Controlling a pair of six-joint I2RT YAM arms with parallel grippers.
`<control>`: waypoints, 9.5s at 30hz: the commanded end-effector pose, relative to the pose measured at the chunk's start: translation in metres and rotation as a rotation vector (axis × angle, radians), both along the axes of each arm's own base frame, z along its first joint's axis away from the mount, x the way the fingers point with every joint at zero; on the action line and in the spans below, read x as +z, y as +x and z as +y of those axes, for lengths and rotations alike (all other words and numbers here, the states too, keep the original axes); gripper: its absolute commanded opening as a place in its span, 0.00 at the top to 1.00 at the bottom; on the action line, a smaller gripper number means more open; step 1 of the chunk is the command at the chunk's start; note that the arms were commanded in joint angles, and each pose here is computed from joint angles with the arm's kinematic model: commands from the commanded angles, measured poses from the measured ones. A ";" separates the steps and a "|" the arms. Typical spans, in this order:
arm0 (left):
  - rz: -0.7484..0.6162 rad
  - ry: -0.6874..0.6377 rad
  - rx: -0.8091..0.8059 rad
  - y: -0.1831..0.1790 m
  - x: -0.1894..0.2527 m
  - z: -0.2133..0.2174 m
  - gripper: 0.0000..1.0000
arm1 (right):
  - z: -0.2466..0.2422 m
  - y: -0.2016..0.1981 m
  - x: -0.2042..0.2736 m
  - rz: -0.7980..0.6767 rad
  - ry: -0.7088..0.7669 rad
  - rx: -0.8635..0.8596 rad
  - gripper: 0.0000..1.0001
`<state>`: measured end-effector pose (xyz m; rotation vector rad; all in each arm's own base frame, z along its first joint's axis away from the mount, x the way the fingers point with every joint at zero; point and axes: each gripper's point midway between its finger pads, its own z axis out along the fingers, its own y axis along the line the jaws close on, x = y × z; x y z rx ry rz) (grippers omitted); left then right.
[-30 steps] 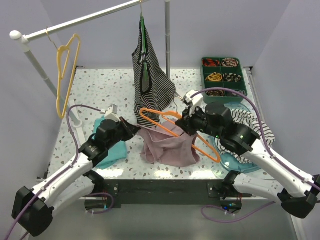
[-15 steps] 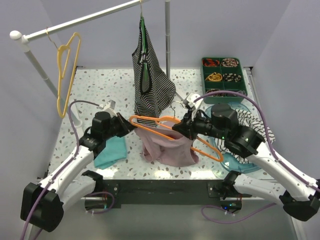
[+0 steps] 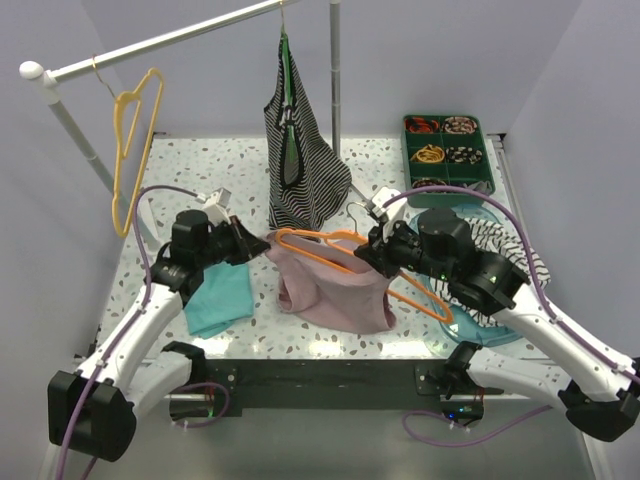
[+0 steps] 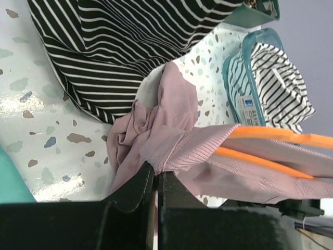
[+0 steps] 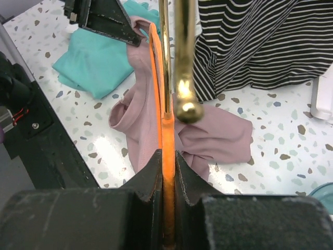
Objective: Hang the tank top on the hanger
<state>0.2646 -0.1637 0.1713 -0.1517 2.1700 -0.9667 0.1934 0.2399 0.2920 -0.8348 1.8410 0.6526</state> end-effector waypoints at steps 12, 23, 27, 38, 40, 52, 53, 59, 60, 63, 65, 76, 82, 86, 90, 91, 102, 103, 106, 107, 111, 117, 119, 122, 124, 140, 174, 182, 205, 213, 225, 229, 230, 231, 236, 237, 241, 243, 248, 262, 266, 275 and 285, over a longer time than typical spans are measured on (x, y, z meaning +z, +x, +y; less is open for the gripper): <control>-0.173 0.141 -0.200 -0.014 0.045 0.001 1.00 | -0.020 0.008 0.050 -0.122 0.052 -0.095 1.00; -0.207 0.154 -0.299 -0.034 0.049 -0.002 1.00 | -0.026 0.010 0.056 -0.145 0.043 -0.116 1.00; -0.214 0.152 -0.257 -0.027 0.055 0.000 1.00 | -0.015 0.002 0.052 -0.114 0.049 -0.044 1.00; -0.333 0.075 -0.240 -0.007 0.126 -0.011 1.00 | 0.002 -0.022 0.046 -0.057 0.094 0.104 1.00; -0.336 0.072 -0.251 -0.007 0.130 -0.012 1.00 | 0.005 -0.025 0.047 -0.056 0.100 0.129 1.00; -0.532 0.039 -0.415 -0.036 0.206 -0.024 1.00 | 0.011 -0.019 0.106 -0.138 0.216 0.119 1.00; -0.557 0.033 -0.427 -0.039 0.216 -0.025 0.98 | 0.015 -0.021 0.113 -0.142 0.239 0.133 1.00; -0.661 -0.016 -0.500 -0.057 0.252 -0.032 0.96 | 0.020 -0.018 0.134 -0.164 0.277 0.140 1.00; -0.660 -0.009 -0.484 -0.056 0.254 -0.030 0.96 | 0.020 -0.018 0.136 -0.170 0.280 0.140 1.00; -0.687 0.006 -0.477 -0.055 0.262 -0.029 0.96 | 0.021 -0.022 0.134 -0.159 0.275 0.164 1.00; -0.714 -0.002 -0.492 -0.060 0.270 -0.030 0.96 | 0.020 -0.021 0.129 -0.153 0.257 0.158 1.00; -0.798 -0.007 -0.489 -0.055 0.313 -0.031 0.76 | 0.031 -0.047 0.166 -0.176 0.414 0.290 1.00; -0.769 0.039 -0.442 -0.044 0.305 -0.026 0.31 | 0.032 -0.040 0.149 -0.152 0.409 0.253 1.00; -0.850 0.039 -0.472 -0.056 0.324 -0.027 0.21 | 0.021 -0.046 0.184 -0.215 0.430 0.249 1.00; -1.014 0.025 -0.494 -0.073 0.363 -0.027 0.19 | 0.017 -0.058 0.233 -0.281 0.481 0.293 1.00; -1.058 0.020 -0.494 -0.080 0.374 -0.026 0.19 | 0.015 -0.061 0.242 -0.291 0.480 0.307 1.00; -1.459 0.030 -0.526 -0.154 0.451 -0.016 0.13 | 0.030 -0.065 0.233 -0.237 0.516 0.368 1.00; -1.444 0.034 -0.555 -0.152 0.445 -0.019 0.14 | 0.033 -0.065 0.229 -0.222 0.517 0.380 1.00; -1.365 0.065 -0.625 -0.139 0.415 -0.025 0.16 | 0.039 -0.061 0.212 -0.190 0.487 0.382 1.00; -1.314 0.066 -0.660 -0.136 0.401 -0.027 0.16 | 0.040 -0.060 0.210 -0.183 0.481 0.382 1.00; -1.214 0.085 -0.773 -0.123 0.349 -0.034 0.19 | 0.048 -0.058 0.197 -0.150 0.442 0.403 1.00; -1.114 0.099 -0.840 -0.100 0.296 -0.040 0.17 | 0.050 -0.057 0.179 -0.111 0.388 0.409 1.00; -1.091 0.089 -0.861 -0.098 0.290 -0.042 0.17 | 0.047 -0.059 0.176 -0.109 0.380 0.410 1.00; -1.080 0.081 -0.887 -0.095 0.285 -0.046 0.18 | 0.043 -0.061 0.167 -0.101 0.358 0.404 1.00; -1.081 0.062 -0.918 -0.102 0.281 -0.049 0.18 | 0.038 -0.062 0.163 -0.103 0.345 0.395 1.00; -0.894 0.044 -1.012 -0.125 0.212 -0.079 0.33 | 0.029 -0.071 0.133 -0.064 0.281 0.406 1.00; -0.818 0.007 -0.940 -0.129 0.191 -0.089 1.00 | 0.021 -0.026 0.142 -0.157 0.265 0.183 0.58; -0.789 0.002 -0.869 -0.123 0.188 -0.087 1.00 | 0.006 -0.007 0.145 -0.194 0.273 0.040 0.28; -0.733 0.028 -0.593 -0.100 0.202 -0.069 1.00 | -0.023 -0.002 0.053 0.035 0.279 -0.211 0.41; -0.756 0.026 -0.584 -0.103 0.217 -0.066 1.00 | -0.005 0.009 0.043 0.066 0.281 -0.207 0.42; -0.727 0.081 -0.548 -0.101 0.206 -0.056 1.00 | -0.026 0.011 0.090 -0.006 0.339 -0.283 1.00; -0.727 0.097 -0.528 -0.103 0.205 -0.051 1.00 | -0.037 0.014 0.107 -0.044 0.335 -0.323 1.00; -0.734 0.099 -0.519 -0.103 0.207 -0.049 1.00 | -0.037 0.016 0.110 -0.046 0.332 -0.326 1.00; -0.744 0.101 -0.511 -0.103 0.209 -0.048 1.00 | -0.037 0.016 0.109 -0.042 0.323 -0.329 1.00; -0.758 0.099 -0.517 -0.111 0.217 -0.044 1.00 | -0.049 0.028 0.104 -0.054 0.289 -0.426 1.00; -0.759 0.099 -0.519 -0.112 0.218 -0.044 1.00 | -0.048 0.031 0.102 -0.050 0.277 -0.434 0.99; -0.754 0.100 -0.503 -0.116 0.217 -0.039 1.00 | -0.038 0.028 0.109 -0.035 0.287 -0.383 0.74; -0.740 0.101 -0.487 -0.121 0.215 -0.033 1.00 | -0.036 0.026 0.113 -0.037 0.300 -0.371 0.54; -0.685 0.090 -0.463 -0.136 0.195 -0.022 1.00 | -0.039 0.021 0.121 -0.053 0.310 -0.351 0.42; -0.454 0.178 -0.147 -0.142 0.175 0.038 1.00 | -0.053 0.033 0.118 -0.098 0.268 -0.439 0.40; -0.441 0.202 -0.059 -0.146 0.179 0.058 1.00 | -0.049 0.035 0.115 -0.091 0.260 -0.432 0.40; -0.405 0.274 0.159 -0.145 0.187 0.102 1.00 | -0.042 0.039 0.111 -0.083 0.244 -0.421 0.41; -0.438 0.343 0.272 -0.125 0.224 0.118 1.00 | -0.043 0.038 0.112 -0.087 0.240 -0.421 0.41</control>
